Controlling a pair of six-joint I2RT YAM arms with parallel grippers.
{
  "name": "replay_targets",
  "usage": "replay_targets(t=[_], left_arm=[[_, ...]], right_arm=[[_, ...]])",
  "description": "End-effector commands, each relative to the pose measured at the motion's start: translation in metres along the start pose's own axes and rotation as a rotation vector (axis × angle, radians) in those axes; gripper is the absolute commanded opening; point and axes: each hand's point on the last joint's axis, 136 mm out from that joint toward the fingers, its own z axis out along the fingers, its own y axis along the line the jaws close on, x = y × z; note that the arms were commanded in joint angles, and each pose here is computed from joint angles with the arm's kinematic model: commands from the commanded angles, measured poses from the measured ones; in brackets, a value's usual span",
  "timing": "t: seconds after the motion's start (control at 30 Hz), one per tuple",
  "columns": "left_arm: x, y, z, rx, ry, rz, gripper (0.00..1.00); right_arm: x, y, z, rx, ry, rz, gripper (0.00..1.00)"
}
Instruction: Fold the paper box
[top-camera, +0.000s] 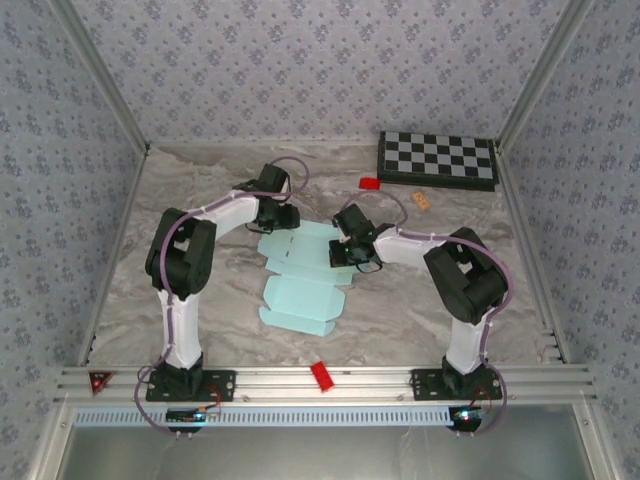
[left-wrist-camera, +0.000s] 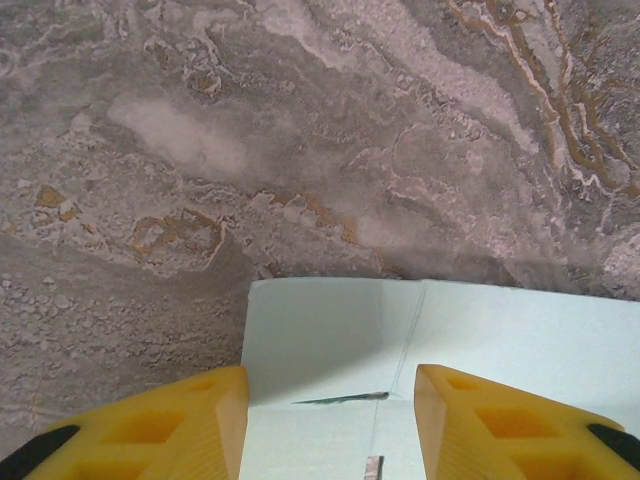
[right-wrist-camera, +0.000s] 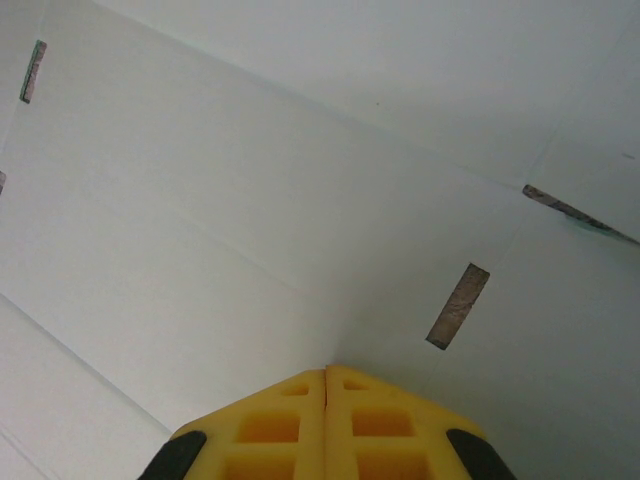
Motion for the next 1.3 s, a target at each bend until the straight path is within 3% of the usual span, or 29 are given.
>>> replay_targets(t=[0.0,0.27,0.43,0.67,0.97,1.27], left_arm=[[-0.009,0.003,0.001,-0.026,-0.007,0.018,0.49],[-0.015,0.012,-0.001,-0.084,-0.033,0.01,0.58],[-0.014,0.0,0.003,-0.016,-0.019,0.037,0.57],[-0.016,-0.016,0.0,0.071,-0.028,0.062,0.5],[-0.028,-0.037,-0.028,0.149,-0.099,0.129,0.43],[-0.022,-0.058,-0.029,0.249,-0.081,0.168,0.33]], right_arm=[[0.015,-0.008,0.009,0.04,0.047,-0.001,0.0],[0.017,-0.008,0.01,0.042,0.054,-0.003,0.0],[0.019,-0.008,0.011,0.043,0.059,-0.006,0.0],[0.02,-0.008,0.012,0.046,0.063,-0.009,0.0],[0.021,-0.008,0.013,0.047,0.067,-0.008,0.0],[0.023,-0.008,0.015,0.055,0.074,-0.016,0.0]])
